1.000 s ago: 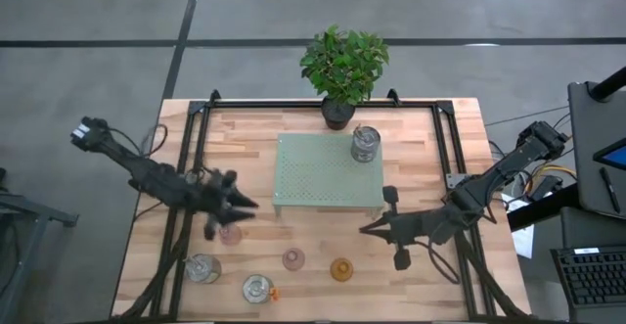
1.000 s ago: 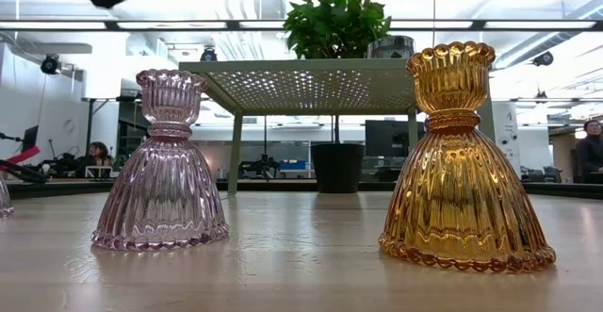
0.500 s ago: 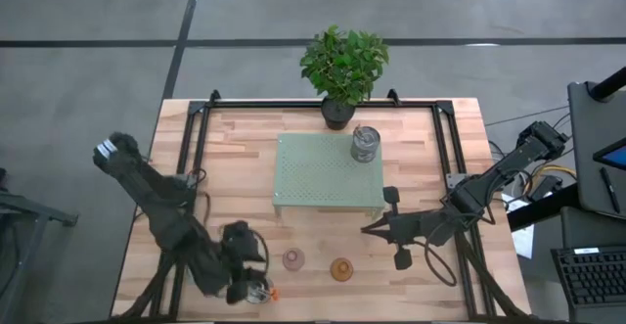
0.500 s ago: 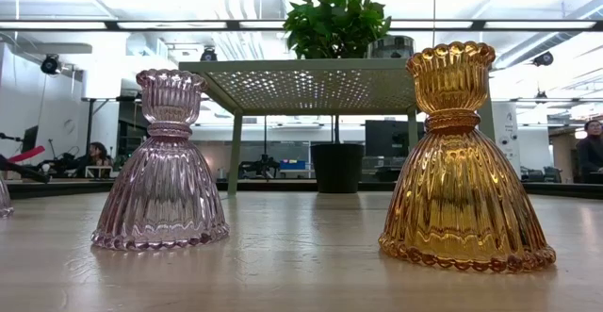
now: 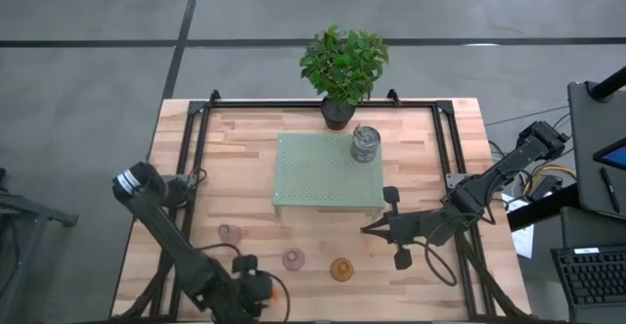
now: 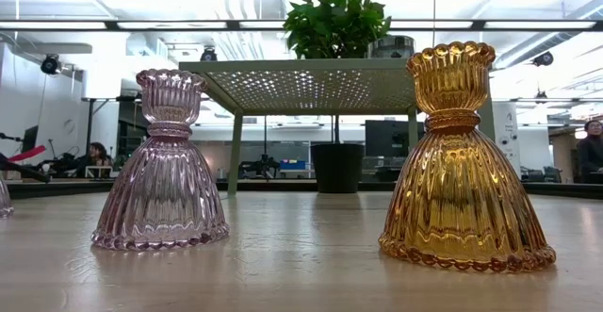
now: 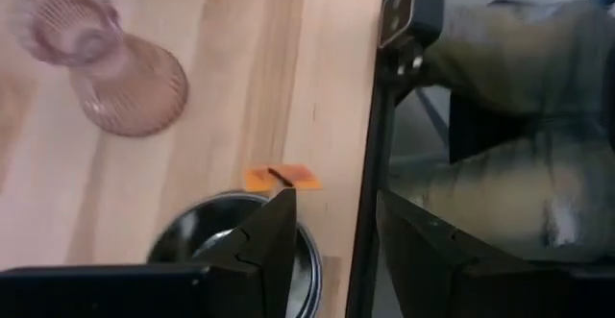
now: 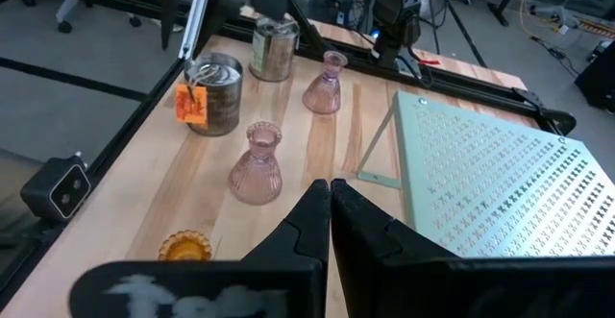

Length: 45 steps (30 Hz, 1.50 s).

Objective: Pick & Place candle stick holders
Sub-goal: Put the right silver candle on the shelf

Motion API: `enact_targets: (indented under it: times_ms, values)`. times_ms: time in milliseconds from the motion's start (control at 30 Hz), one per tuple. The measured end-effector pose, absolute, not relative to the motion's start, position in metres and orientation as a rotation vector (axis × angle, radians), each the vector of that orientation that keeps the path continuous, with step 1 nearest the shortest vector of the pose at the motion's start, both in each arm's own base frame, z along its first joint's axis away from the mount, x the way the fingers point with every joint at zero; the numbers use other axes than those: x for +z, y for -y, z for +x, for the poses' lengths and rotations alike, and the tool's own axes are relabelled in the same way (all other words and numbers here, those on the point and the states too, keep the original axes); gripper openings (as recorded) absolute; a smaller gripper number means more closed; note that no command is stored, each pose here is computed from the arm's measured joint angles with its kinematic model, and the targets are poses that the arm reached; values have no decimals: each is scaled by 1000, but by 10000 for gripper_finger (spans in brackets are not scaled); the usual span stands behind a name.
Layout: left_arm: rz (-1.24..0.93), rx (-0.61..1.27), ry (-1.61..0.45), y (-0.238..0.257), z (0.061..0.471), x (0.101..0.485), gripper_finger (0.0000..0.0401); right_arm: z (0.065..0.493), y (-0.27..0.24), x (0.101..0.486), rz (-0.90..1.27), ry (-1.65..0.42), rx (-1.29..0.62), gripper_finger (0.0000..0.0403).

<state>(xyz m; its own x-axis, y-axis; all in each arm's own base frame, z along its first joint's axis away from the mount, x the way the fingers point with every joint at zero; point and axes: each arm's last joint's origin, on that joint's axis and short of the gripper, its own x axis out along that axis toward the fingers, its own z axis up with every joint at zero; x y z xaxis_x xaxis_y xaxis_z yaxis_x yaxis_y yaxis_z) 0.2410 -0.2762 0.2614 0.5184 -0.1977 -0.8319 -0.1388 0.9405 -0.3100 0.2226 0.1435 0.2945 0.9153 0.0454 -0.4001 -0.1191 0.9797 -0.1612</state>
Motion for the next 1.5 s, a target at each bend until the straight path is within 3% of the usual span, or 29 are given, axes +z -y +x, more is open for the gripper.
enact_targets:
  times_ms: [333, 1033, 1167, 1400, 1500]
  values:
    - [-443, -15, -1152, 287, 246, 245, 145, 223, -144, 294, -170, -411, 87, 9]
    - [-305, 22, -1159, 283, 245, 234, 142, 222, -144, 289, -175, -420, 89, 9]
    - [-281, 37, -1145, 282, 247, 232, 116, 222, -144, 289, -176, -421, 89, 9]
    - [-228, 6, -1155, 284, 248, 227, 18, 222, -144, 289, -176, -421, 89, 8]
    - [-229, 0, -1158, 284, 249, 227, 7, 222, -144, 289, -177, -422, 88, 8]
